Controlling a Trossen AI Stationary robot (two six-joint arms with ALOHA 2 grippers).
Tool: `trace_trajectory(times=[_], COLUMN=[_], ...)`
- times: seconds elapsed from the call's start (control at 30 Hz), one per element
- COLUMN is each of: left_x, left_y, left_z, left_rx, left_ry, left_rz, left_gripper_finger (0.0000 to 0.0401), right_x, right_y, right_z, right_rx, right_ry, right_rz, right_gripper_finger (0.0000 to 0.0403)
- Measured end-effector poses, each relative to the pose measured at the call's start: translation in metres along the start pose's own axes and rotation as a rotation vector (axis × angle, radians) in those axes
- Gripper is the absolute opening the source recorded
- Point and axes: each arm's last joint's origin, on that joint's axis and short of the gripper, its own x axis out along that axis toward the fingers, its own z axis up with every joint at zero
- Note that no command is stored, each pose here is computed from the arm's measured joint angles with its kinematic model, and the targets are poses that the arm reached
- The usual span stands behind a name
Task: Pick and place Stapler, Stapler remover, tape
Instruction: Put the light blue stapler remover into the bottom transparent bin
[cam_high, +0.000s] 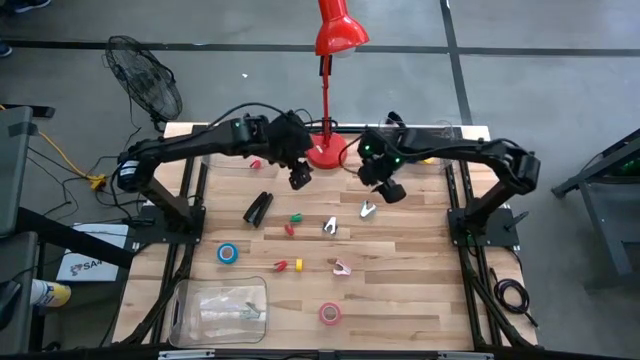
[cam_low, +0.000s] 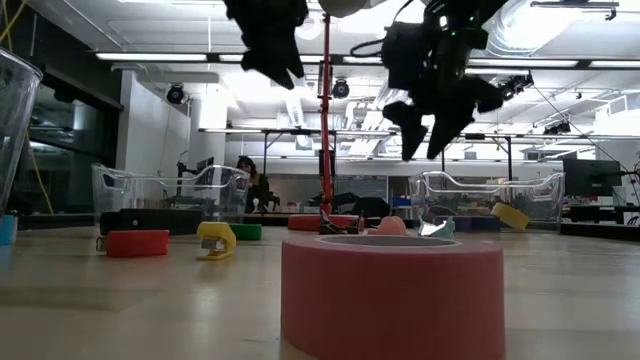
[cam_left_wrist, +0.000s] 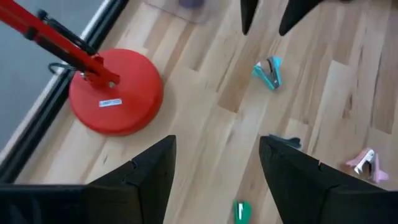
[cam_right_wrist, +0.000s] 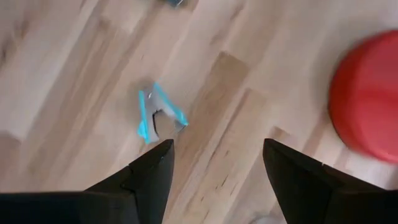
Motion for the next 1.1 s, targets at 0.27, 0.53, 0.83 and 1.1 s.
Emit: trace_trajectory(times=[0.27, 0.53, 0.83, 1.1], left_x=[0.032, 0.053, 0.057, 0.056], left_y=[0.013, 0.012, 0.011, 0.020], left_z=[-0.016, -0.033, -0.038, -0.037], left_rx=[-0.013, 0.026, 0.063, 0.046], left_ry=[-0.021, -0.026, -0.019, -0.024], left_rz=[-0.147, -0.225, -0.265, -0.273], left_gripper_finger=[0.0224, 0.0224, 0.0224, 0.0224], right_x=[0.016, 0.031, 0.048, 0.054], right_y=[0.007, 0.006, 0.007, 0.016], right_z=[0.007, 0.007, 0.014, 0.019], right_rx=[-0.311, -0.345, -0.294, -0.290], right_ry=[-0.008, 0.010, 0.127, 0.111], right_rz=[0.086, 0.128, 0.055, 0.125], right_gripper_finger=[0.0215, 0.0207, 0.0235, 0.0283])
